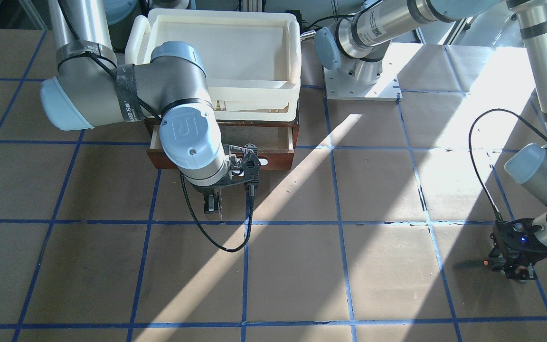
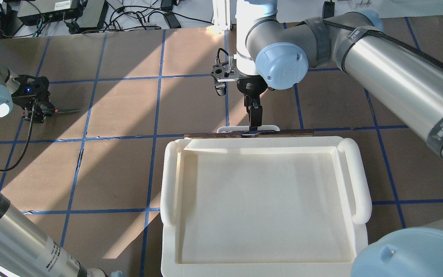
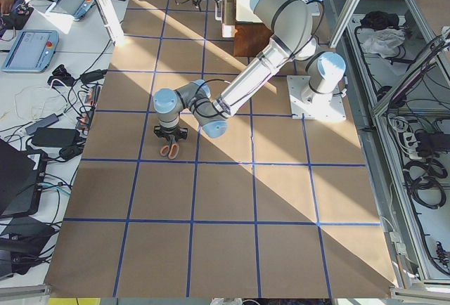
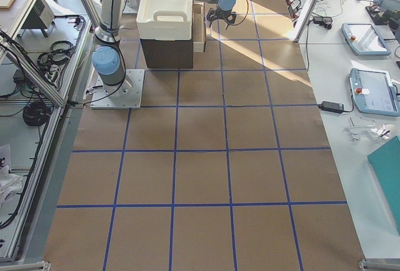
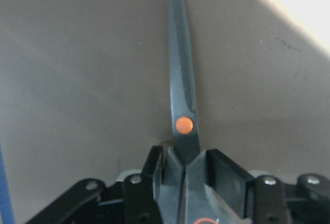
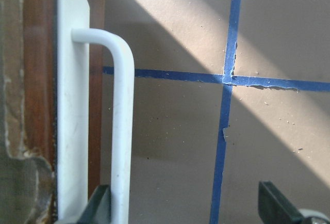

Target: Place scissors in drawer with both arms

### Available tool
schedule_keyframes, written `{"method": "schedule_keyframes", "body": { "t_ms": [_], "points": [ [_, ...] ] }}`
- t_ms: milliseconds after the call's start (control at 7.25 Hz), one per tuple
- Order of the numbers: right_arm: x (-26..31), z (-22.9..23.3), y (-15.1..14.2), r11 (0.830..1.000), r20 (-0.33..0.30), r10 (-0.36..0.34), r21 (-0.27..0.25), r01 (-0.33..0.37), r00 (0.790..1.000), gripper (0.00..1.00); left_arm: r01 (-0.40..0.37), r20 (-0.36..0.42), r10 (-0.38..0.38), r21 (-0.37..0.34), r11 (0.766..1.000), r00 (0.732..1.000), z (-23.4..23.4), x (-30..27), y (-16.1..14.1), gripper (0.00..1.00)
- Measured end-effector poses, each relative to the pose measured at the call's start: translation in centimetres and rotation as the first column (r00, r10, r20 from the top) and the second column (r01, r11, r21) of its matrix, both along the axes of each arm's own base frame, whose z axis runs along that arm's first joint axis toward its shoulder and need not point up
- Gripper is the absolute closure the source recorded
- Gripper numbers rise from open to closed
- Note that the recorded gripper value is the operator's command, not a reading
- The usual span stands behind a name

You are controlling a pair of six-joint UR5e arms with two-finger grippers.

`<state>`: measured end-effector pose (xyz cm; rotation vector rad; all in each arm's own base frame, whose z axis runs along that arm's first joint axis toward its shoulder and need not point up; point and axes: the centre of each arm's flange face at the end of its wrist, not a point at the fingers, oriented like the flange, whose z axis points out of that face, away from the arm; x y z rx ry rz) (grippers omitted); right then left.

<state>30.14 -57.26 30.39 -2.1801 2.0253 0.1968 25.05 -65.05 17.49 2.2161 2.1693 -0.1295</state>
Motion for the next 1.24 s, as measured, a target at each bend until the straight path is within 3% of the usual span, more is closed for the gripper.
{"method": "schedule_keyframes", "body": {
  "t_ms": [690, 1241],
  "points": [
    [-0.7, -0.9, -2.8, 0.999, 0.011, -0.017, -0.026, 0.018, 1.000, 0.00, 0.016, 0.016, -0.015, -0.033, 0.999, 1.000, 3.1, -1.2, -0.2, 1.00],
    [-0.3, -1.0, -4.8, 0.999, 0.027, -0.018, -0.047, 0.020, 0.999, 0.00, 0.063, 0.030, -0.061, -0.045, 0.997, 0.998, 8.7, -8.9, -1.3, 1.00]
  ]
}}
